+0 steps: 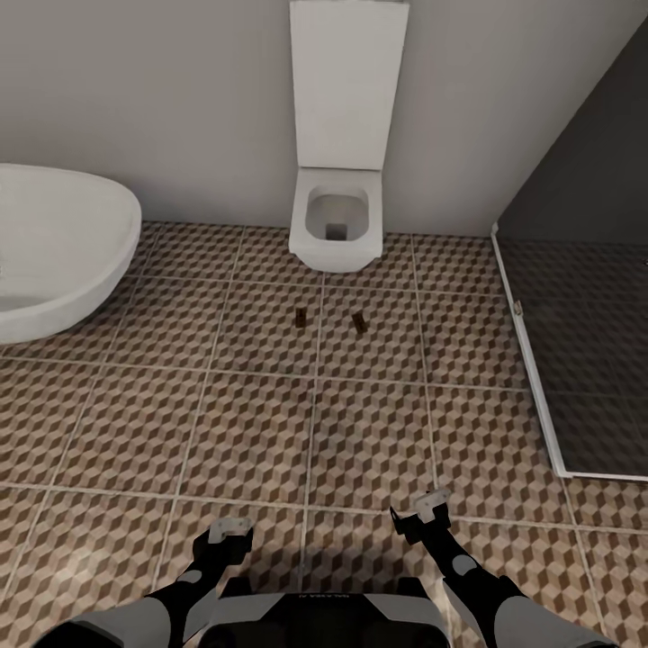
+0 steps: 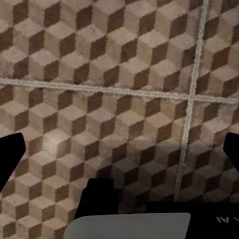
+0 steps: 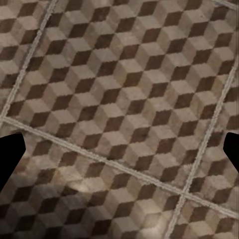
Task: Take the four mousetraps from the cabinet in the bathroom and place them on the bathroom floor. Make sure all four end up on the same floor surface, and ensure that at least two of them are either under or directly next to the same bathroom sink.
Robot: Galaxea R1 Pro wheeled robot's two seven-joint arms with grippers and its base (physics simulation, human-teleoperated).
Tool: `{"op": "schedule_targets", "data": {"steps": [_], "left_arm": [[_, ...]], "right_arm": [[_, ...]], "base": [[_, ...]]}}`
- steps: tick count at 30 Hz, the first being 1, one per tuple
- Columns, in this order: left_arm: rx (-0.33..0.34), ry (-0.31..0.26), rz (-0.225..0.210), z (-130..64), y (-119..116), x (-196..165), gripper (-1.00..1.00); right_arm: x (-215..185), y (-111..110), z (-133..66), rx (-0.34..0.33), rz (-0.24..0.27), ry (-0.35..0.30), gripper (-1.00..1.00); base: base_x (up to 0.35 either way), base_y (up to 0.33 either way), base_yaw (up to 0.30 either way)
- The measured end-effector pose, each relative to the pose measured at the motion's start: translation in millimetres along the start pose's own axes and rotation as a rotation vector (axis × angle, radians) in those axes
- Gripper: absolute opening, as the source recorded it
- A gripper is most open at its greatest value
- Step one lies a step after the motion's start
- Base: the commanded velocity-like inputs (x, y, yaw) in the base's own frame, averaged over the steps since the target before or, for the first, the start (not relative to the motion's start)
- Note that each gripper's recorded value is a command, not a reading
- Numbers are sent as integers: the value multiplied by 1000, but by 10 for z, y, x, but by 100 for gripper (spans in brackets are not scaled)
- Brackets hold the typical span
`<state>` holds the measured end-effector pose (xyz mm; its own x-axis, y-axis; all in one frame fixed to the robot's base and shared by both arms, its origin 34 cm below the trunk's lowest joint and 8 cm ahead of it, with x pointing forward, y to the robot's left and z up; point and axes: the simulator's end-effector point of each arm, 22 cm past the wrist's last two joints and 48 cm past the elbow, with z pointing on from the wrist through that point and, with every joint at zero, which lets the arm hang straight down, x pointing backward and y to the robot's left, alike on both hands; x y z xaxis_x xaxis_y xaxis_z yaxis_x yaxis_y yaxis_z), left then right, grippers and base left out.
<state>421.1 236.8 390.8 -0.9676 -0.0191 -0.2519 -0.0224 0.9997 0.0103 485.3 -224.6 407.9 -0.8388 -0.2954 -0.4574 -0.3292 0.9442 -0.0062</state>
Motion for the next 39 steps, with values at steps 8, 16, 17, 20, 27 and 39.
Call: {"op": "schedule_targets", "data": {"steps": [8,16,17,20,27,39], "left_arm": [[0,-13,0,-134,0,-93,100],[1,-26,-1,-266,-4,-184,100],[1,-27,-1,-282,-4,-195,100],[2,-32,-1,-331,-8,-228,100],[2,-44,-1,-443,-8,-302,100],[3,-62,-1,-631,-10,-419,100]], "right_arm": [[-121,-19,-120,4,-2,-13,100],[-237,-37,-239,8,-4,-25,100],[-251,-39,-253,8,-4,-26,100],[-294,-46,-297,10,-5,-31,100],[-391,-61,-399,13,-6,-42,100],[-546,-94,-569,20,-10,-60,100]], "base": [[0,0,0],[0,0,0],[0,0,0],[0,0,0],[0,0,0],[0,0,0]]}}
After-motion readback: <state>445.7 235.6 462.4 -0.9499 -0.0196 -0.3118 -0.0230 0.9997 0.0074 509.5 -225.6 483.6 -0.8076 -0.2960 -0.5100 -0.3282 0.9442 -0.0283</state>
